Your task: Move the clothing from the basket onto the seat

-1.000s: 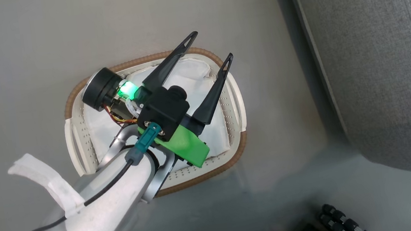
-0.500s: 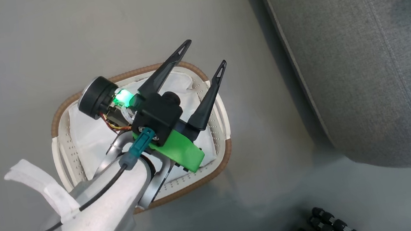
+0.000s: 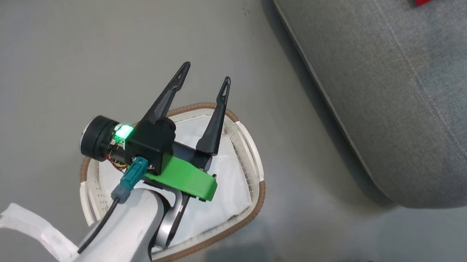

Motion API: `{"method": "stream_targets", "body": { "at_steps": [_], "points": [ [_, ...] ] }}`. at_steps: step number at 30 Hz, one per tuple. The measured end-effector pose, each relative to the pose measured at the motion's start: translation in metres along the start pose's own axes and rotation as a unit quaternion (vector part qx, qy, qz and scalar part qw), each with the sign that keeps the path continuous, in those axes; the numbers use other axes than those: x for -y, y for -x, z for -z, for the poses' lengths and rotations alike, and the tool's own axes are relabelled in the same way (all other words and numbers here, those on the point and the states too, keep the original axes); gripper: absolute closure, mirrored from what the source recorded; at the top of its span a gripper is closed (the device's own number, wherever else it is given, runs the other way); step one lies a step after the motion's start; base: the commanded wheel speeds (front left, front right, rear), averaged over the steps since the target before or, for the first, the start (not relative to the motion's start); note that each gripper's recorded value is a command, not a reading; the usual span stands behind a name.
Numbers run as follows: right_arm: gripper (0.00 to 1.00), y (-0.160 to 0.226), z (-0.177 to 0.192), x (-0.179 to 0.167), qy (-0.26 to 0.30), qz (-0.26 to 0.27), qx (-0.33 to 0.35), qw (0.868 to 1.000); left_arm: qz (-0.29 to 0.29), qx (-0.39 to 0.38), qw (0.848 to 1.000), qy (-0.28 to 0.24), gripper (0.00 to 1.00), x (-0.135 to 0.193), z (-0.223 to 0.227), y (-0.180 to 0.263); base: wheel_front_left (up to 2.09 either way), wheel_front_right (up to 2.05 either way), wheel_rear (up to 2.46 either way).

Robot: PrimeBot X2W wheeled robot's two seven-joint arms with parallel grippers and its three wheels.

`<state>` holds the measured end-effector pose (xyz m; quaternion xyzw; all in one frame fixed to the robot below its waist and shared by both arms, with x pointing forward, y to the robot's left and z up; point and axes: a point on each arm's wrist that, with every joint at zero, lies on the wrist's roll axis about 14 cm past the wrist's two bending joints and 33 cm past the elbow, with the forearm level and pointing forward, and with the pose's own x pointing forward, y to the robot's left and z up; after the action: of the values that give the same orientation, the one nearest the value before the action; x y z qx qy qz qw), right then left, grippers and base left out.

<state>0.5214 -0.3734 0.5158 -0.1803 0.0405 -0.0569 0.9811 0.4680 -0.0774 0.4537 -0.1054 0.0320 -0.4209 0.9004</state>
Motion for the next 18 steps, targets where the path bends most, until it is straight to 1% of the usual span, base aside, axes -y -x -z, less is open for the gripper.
{"method": "stream_targets", "body": {
  "at_steps": [3,6,9,12,16,18],
  "points": [
    [0.00,0.007,-0.014,-0.001,-0.007,0.002,0.017,1.000,-0.026,0.007,1.000,0.003,0.00,-0.003,-0.009,0.008,0.00,0.00,0.00],
    [0.00,0.010,-0.029,-0.012,-0.023,-0.004,0.036,0.999,-0.062,0.011,0.998,0.003,0.00,-0.013,-0.019,0.021,0.00,0.00,0.00],
    [0.00,0.014,-0.043,-0.035,-0.044,-0.021,0.056,0.997,-0.107,0.026,0.994,0.003,0.00,-0.027,-0.033,0.038,0.00,0.00,0.00],
    [0.00,0.019,-0.054,-0.056,-0.066,-0.037,0.074,0.994,-0.157,0.041,0.987,0.002,0.00,-0.042,-0.046,0.062,0.00,0.00,0.00],
    [0.00,0.028,-0.068,-0.102,-0.105,-0.074,0.095,0.987,-0.228,0.050,0.972,-0.001,0.00,-0.061,-0.053,0.104,0.00,0.00,0.00],
    [0.00,0.036,-0.072,-0.124,-0.117,-0.093,0.101,0.984,-0.265,0.054,0.963,-0.002,0.00,-0.071,-0.056,0.127,0.00,0.00,0.00]
  ]
}}
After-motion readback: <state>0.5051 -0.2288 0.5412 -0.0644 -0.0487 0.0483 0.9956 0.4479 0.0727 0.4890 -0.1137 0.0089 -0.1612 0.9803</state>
